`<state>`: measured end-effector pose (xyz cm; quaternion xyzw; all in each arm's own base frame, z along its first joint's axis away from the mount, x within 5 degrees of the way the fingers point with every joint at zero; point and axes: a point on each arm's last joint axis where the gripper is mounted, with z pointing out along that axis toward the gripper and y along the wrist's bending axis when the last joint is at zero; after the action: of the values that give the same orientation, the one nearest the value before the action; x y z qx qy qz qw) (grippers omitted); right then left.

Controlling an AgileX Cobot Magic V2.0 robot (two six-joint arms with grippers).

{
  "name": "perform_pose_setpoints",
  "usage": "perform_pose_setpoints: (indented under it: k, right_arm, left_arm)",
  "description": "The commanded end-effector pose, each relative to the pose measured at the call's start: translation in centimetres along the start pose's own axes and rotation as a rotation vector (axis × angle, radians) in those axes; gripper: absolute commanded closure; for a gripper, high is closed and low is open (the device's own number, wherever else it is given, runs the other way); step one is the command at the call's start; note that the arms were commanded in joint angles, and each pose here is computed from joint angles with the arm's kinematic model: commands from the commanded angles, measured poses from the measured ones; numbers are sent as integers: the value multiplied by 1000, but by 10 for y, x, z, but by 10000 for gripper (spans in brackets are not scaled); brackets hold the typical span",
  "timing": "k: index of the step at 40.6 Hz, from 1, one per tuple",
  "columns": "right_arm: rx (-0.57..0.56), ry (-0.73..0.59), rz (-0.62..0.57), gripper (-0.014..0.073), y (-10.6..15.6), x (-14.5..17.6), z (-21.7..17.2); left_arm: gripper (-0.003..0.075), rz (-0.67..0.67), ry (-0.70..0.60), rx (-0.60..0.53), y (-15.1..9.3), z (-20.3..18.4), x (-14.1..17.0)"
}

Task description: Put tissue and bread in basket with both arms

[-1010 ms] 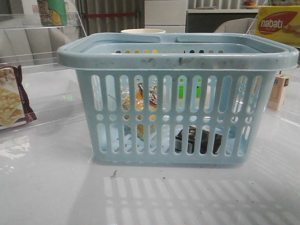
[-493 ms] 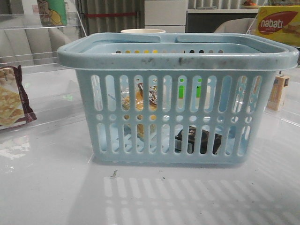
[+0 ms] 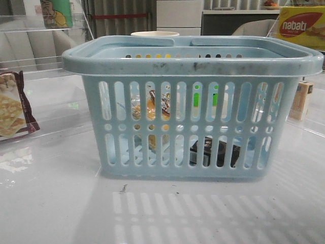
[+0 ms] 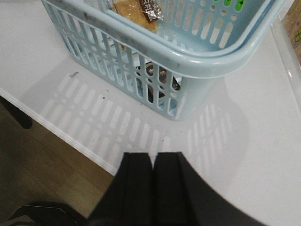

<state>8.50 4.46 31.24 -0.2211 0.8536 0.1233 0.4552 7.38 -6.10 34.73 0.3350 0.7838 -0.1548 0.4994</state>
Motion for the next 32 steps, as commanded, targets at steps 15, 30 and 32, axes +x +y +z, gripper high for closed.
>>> perform_pose_setpoints:
  k: [15, 30, 32]
  right_arm:
    - [14, -89, -4, 538, -1, -13, -5]
    - [14, -89, -4, 538, -1, -13, -5]
    - [14, -89, -4, 538, -1, -13, -5]
  left_arm:
    - [630, -19, -124, -20, 1, -9, -11]
    - [629, -135, -289, -449, 8, -35, 55]
    - [629, -146, -302, -506, 7, -32, 68]
